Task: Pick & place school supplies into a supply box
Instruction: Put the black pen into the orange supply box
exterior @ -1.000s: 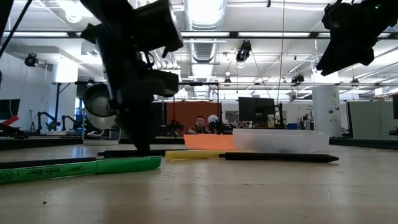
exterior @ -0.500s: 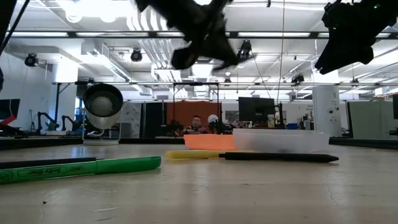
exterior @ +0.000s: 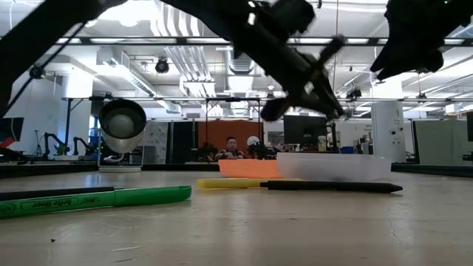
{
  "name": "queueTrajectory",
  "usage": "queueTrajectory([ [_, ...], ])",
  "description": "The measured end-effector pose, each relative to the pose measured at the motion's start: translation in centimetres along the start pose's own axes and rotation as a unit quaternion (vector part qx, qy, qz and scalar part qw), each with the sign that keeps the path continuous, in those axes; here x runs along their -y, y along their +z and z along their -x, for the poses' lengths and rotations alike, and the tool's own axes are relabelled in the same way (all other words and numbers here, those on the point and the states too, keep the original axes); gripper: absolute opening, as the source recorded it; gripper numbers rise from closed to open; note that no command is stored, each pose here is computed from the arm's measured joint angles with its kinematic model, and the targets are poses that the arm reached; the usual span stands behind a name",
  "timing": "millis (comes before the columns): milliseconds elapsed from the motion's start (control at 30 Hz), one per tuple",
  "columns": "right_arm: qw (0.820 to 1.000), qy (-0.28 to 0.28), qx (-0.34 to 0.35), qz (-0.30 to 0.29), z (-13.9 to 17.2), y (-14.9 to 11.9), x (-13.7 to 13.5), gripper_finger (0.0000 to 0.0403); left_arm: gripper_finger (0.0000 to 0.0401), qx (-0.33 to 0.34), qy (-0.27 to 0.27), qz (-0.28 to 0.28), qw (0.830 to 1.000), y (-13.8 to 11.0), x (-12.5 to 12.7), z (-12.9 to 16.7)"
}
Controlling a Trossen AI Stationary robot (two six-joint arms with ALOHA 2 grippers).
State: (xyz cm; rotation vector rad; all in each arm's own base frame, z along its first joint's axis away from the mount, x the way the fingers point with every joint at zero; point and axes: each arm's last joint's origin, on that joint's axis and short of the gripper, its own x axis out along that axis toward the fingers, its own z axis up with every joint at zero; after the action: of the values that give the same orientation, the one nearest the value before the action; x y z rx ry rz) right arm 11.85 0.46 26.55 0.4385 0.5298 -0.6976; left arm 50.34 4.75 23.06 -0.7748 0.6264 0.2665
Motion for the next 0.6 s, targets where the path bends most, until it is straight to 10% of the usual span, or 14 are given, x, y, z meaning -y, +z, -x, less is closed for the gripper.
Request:
queueTrajectory([
  [300,1.0,0.008,0.007,-0.002,0.6,0.2,0.4,0.0171,0.0073,-0.048,0.101,0.025,0.993,-1.1,-1.6,-2.5],
  [600,1.0,0.006,0.004,0.007,0.5,0.2,0.4,0.0171,0.0097,-0.032,0.085,-0.089,0.992,0.7,2.7,5.6],
])
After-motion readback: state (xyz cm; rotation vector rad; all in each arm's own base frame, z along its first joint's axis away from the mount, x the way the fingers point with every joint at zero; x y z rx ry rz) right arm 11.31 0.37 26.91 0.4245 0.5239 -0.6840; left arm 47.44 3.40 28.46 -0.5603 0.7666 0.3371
